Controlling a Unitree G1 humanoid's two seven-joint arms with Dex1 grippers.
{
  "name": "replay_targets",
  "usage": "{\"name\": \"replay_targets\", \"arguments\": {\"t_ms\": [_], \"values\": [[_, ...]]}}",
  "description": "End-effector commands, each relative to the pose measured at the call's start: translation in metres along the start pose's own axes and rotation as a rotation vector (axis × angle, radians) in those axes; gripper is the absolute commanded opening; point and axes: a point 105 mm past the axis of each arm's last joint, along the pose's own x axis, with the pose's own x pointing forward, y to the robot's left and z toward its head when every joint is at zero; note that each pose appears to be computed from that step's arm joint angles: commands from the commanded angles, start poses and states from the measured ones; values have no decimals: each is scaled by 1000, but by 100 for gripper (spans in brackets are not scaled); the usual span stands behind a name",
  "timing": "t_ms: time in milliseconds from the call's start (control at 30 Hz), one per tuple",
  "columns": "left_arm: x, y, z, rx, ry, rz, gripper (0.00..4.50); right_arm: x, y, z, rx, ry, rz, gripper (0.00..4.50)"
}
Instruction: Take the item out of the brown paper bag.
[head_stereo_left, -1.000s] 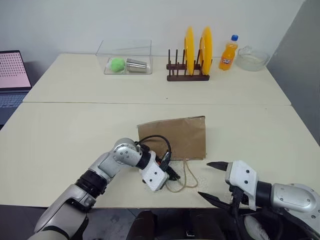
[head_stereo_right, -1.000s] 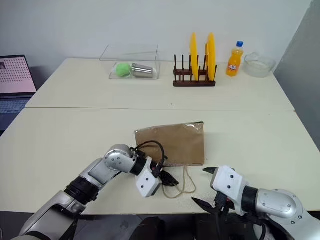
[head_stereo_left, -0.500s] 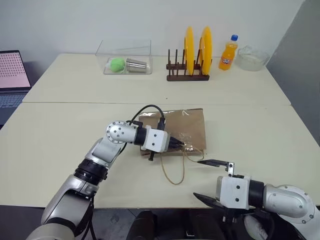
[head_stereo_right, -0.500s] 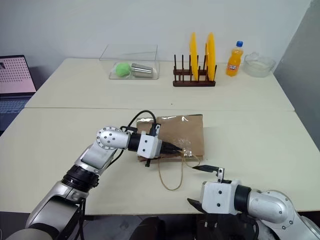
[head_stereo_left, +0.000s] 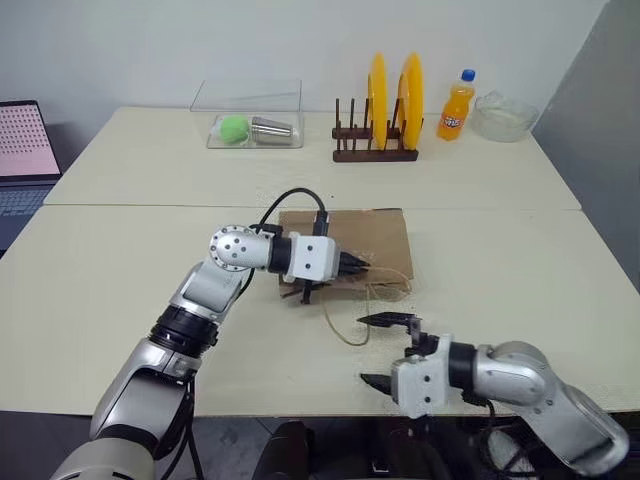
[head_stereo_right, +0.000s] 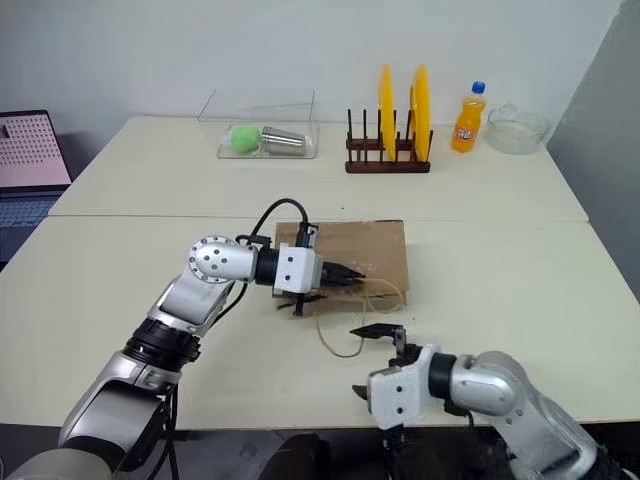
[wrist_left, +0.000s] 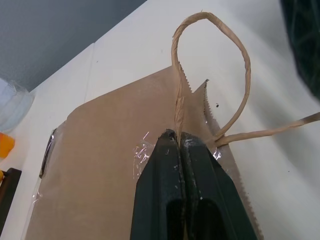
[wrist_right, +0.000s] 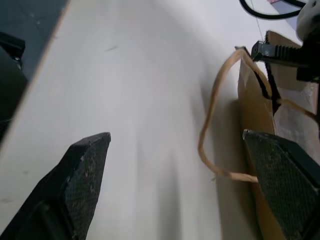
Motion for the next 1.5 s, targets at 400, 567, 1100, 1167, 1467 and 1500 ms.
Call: {"name": "replay_targets", "arguments": {"t_ms": [400, 567, 1100, 1167, 1467, 1500], "values": [[-10, 18, 7, 41, 14, 70, 0, 12, -11, -7, -100, 41, -78, 66], [-13, 32, 10, 0, 16, 115, 0, 12, -10, -10, -106, 64, -89, 5], [-40, 105, 42, -199, -72, 376, 0, 12, 19, -14, -86, 84, 37, 5], [-42, 106, 43, -209, -75, 375, 0, 12, 19, -15, -92, 87, 38, 5], [-48, 96, 44, -249, -95, 284, 0, 0, -2, -9, -14, 40, -48, 41], [-47, 92, 44, -252, -93, 268, 0, -2, -4, -5, 9, 24, -52, 61]]}}
